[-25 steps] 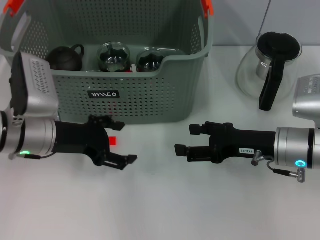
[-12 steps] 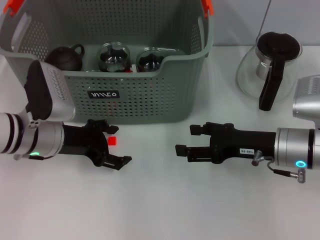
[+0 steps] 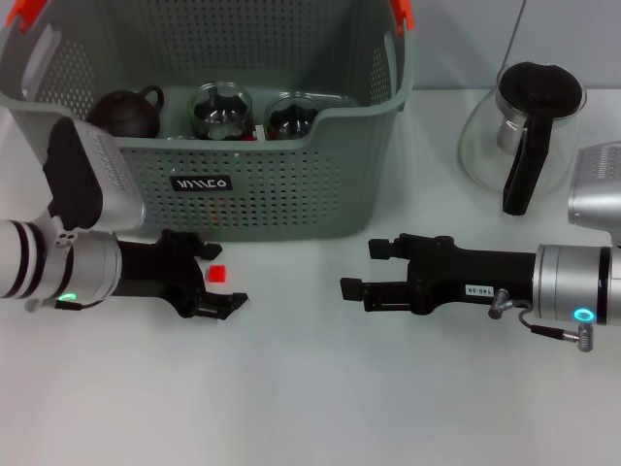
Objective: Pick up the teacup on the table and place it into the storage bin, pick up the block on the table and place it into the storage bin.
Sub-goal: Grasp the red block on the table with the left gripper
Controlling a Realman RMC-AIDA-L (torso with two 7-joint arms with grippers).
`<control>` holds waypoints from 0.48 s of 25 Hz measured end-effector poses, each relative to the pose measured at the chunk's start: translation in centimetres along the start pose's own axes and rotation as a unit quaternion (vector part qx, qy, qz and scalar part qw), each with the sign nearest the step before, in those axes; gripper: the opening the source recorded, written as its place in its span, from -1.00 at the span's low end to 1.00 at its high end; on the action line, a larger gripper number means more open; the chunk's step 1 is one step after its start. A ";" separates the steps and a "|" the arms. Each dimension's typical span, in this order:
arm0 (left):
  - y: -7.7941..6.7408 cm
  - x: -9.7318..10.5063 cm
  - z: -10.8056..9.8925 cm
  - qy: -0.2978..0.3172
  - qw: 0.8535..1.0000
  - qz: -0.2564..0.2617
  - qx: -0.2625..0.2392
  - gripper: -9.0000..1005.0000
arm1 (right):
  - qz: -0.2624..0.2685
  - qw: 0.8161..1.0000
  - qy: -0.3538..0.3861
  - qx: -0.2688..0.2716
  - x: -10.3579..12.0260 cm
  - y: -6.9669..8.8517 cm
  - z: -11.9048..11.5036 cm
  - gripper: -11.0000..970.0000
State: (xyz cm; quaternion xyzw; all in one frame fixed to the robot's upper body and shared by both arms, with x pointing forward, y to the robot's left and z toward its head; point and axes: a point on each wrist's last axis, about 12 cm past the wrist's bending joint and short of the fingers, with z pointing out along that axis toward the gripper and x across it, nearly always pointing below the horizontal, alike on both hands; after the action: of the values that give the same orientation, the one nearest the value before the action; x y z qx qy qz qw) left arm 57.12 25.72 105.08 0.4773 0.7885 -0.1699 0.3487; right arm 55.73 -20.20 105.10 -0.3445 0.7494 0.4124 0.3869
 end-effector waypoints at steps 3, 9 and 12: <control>0.1 0.1 0.0 0.001 1.000 -0.005 -0.005 0.66 | 0.000 1.000 0.000 0.000 0.0 0.0 0.0 0.89; 0.1 0.1 0.1 0.000 1.000 -0.007 -0.009 0.41 | 0.000 1.000 0.000 0.000 0.0 0.0 0.0 0.89; 0.1 0.2 0.1 0.001 1.000 -0.008 -0.009 0.19 | 0.001 1.000 0.000 0.000 0.0 0.0 0.0 0.89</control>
State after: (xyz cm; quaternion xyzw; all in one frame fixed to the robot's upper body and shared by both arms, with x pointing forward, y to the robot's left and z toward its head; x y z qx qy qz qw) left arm 57.18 25.87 104.91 0.4681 0.7940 -0.1651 0.3511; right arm 55.70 -20.21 105.08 -0.3440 0.7496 0.4126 0.3866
